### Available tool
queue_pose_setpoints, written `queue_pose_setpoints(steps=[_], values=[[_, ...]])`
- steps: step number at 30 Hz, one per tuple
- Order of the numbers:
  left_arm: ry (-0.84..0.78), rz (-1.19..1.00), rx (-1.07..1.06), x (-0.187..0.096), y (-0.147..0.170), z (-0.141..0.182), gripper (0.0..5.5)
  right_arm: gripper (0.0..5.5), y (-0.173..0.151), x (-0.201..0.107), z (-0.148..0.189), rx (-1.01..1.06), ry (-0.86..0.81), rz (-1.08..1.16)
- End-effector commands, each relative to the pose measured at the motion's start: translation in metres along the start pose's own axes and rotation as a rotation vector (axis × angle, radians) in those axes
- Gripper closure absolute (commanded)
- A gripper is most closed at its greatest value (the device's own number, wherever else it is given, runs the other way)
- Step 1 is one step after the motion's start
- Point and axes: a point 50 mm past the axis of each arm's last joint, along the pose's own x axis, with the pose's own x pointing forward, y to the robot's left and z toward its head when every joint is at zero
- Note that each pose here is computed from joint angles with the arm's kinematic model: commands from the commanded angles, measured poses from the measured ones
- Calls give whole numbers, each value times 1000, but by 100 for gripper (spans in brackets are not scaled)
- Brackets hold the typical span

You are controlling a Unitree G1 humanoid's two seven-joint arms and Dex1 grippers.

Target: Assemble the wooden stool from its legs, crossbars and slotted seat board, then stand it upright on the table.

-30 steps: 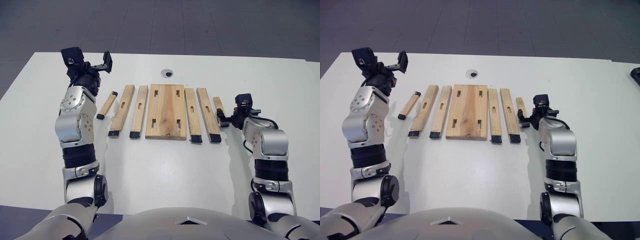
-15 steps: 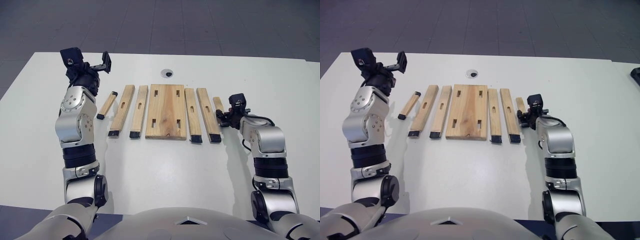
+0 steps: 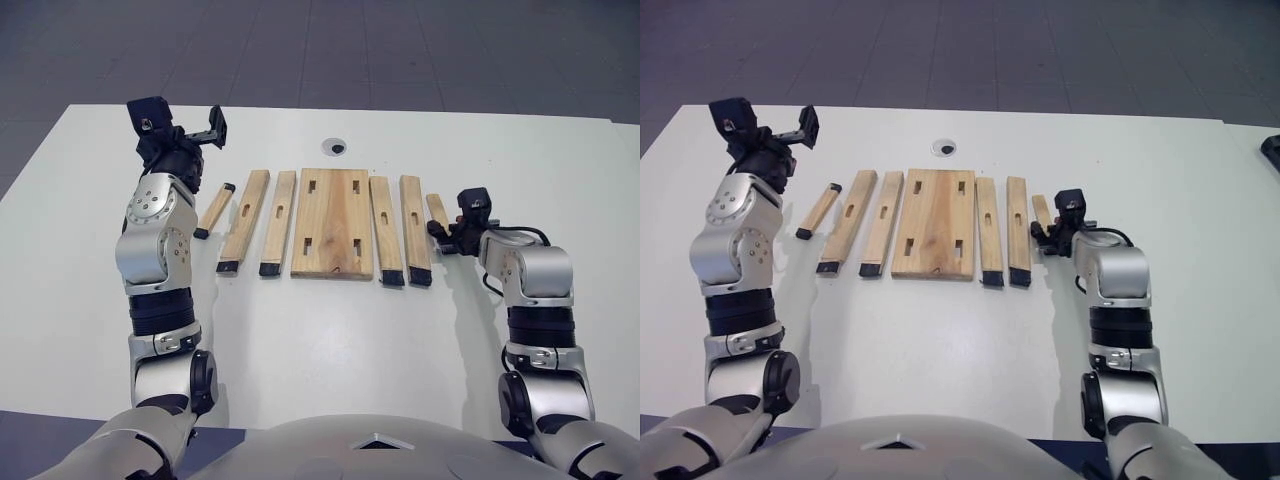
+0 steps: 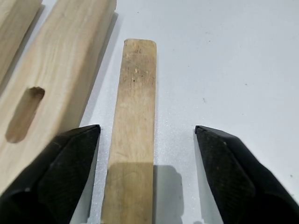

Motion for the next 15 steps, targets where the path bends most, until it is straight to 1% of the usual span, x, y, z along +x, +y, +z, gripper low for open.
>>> queue_pose_setpoints(steps=[1, 6, 11, 13, 15], values=[[14, 16, 7, -1, 2, -2, 10, 247, -3, 4, -21, 31, 122, -13], [11, 21, 6, -1, 3, -1, 10, 318, -4, 6, -23, 50, 159, -14], [12, 28, 8, -1, 3, -1, 10, 402, -7, 6, -22, 68, 175, -8], [14, 31, 10, -1, 3, -2, 10, 419, -7, 7, -20, 80, 170, -2], [18, 35, 12, 0, 3, -2, 10, 419, -8, 6, -16, 100, 152, 8]])
